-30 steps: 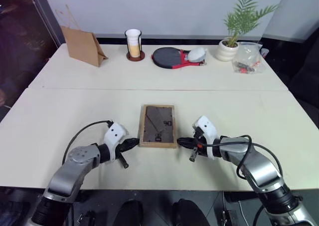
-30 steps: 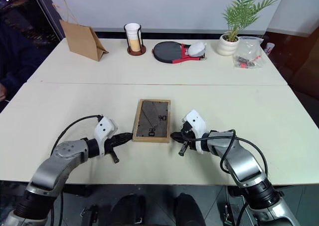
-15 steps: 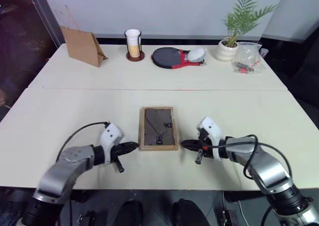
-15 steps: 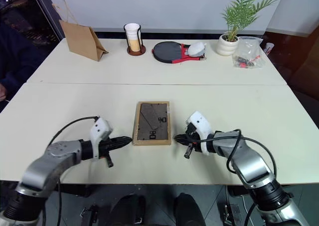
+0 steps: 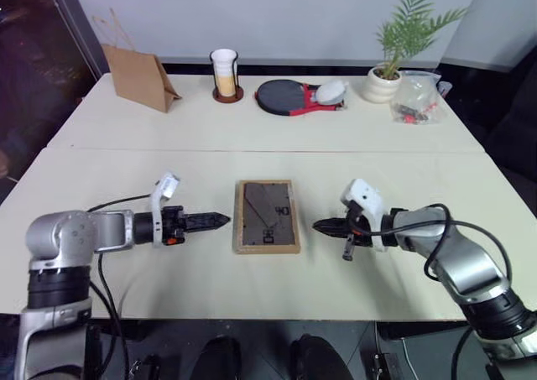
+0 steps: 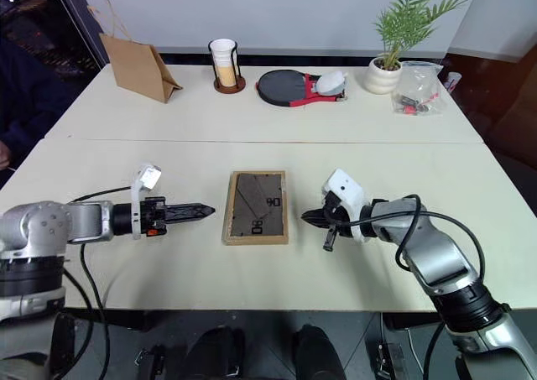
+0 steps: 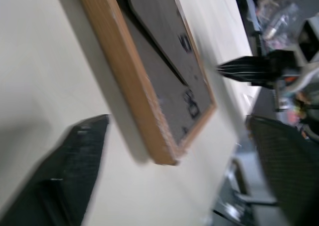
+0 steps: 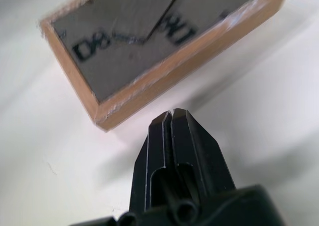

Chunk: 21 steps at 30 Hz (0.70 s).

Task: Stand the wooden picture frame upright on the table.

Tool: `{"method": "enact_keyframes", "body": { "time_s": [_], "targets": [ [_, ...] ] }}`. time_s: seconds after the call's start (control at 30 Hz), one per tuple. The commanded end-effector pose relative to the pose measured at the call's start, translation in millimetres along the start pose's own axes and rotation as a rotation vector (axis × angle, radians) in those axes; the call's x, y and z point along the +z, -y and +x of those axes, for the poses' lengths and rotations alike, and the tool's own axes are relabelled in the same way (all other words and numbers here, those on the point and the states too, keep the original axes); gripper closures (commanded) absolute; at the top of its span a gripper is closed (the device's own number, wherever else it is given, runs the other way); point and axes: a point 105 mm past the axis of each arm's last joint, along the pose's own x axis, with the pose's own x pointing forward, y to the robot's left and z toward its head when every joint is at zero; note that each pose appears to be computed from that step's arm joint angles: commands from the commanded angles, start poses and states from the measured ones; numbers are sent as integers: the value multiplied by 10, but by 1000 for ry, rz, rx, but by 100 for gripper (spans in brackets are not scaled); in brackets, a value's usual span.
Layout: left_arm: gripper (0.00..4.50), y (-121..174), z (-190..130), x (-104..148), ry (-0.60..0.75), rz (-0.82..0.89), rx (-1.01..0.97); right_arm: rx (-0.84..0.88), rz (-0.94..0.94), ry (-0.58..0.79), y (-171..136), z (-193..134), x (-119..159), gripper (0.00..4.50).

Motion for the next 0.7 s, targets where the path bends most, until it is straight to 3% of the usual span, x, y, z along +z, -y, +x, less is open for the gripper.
{"method": "enact_keyframes", "body": {
  "time_s": [0.03,0.37,0.7],
  "targets": [
    [6,12,33,42,-14,-37,2,-6,-55,20,-6,32,77,450],
    [6,75,269,-94,-91,-24,17,36,-67,21,-84,248,133,450],
    [6,47,305,-185,-73,-68,10,106,-88,98,-219,424,401,450]
  ]
}}
